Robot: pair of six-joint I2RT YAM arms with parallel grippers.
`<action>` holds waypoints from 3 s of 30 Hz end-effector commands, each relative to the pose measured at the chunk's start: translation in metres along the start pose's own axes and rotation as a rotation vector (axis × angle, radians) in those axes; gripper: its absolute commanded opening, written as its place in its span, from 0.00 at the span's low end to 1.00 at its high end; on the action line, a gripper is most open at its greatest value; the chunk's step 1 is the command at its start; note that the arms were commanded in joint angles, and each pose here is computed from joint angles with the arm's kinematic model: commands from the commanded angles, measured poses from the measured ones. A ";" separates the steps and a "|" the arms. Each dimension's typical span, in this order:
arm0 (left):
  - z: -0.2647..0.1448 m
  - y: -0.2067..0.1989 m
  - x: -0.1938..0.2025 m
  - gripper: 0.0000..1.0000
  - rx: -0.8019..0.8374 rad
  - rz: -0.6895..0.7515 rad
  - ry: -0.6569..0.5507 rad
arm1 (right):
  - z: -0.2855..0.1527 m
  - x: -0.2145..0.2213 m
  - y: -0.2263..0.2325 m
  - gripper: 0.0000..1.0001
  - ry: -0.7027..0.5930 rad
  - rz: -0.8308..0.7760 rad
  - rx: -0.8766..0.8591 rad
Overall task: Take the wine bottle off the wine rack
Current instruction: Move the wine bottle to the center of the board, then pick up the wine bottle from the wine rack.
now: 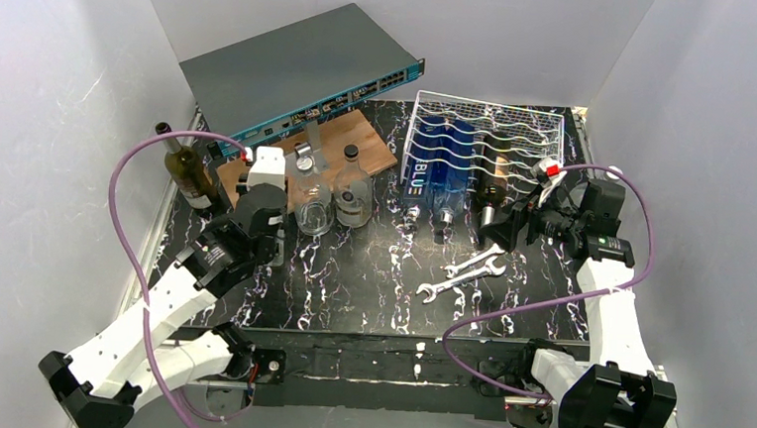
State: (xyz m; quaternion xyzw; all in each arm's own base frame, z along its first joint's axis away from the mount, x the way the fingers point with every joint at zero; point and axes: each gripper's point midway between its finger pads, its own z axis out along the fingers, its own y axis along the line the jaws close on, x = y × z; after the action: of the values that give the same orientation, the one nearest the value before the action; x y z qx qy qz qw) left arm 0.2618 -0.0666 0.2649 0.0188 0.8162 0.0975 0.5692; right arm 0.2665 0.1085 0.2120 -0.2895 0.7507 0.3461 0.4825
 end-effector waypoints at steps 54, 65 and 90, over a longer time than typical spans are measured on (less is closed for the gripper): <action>0.060 0.028 -0.042 0.34 -0.093 -0.314 -0.110 | -0.001 0.002 -0.003 0.98 0.004 -0.032 0.004; 0.037 0.031 -0.040 0.67 -0.044 -0.324 -0.092 | -0.001 0.003 -0.003 0.98 0.007 -0.032 0.006; -0.081 -0.052 0.002 0.98 0.665 -0.472 0.096 | -0.002 0.021 -0.042 0.98 0.024 0.105 0.229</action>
State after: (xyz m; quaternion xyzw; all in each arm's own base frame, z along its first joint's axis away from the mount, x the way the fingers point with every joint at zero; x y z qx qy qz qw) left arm 0.2088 -0.1074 0.3041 -0.0060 0.7961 -0.2431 0.5542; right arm 0.2747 0.0945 0.1900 -0.2521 0.7861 0.3094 0.4720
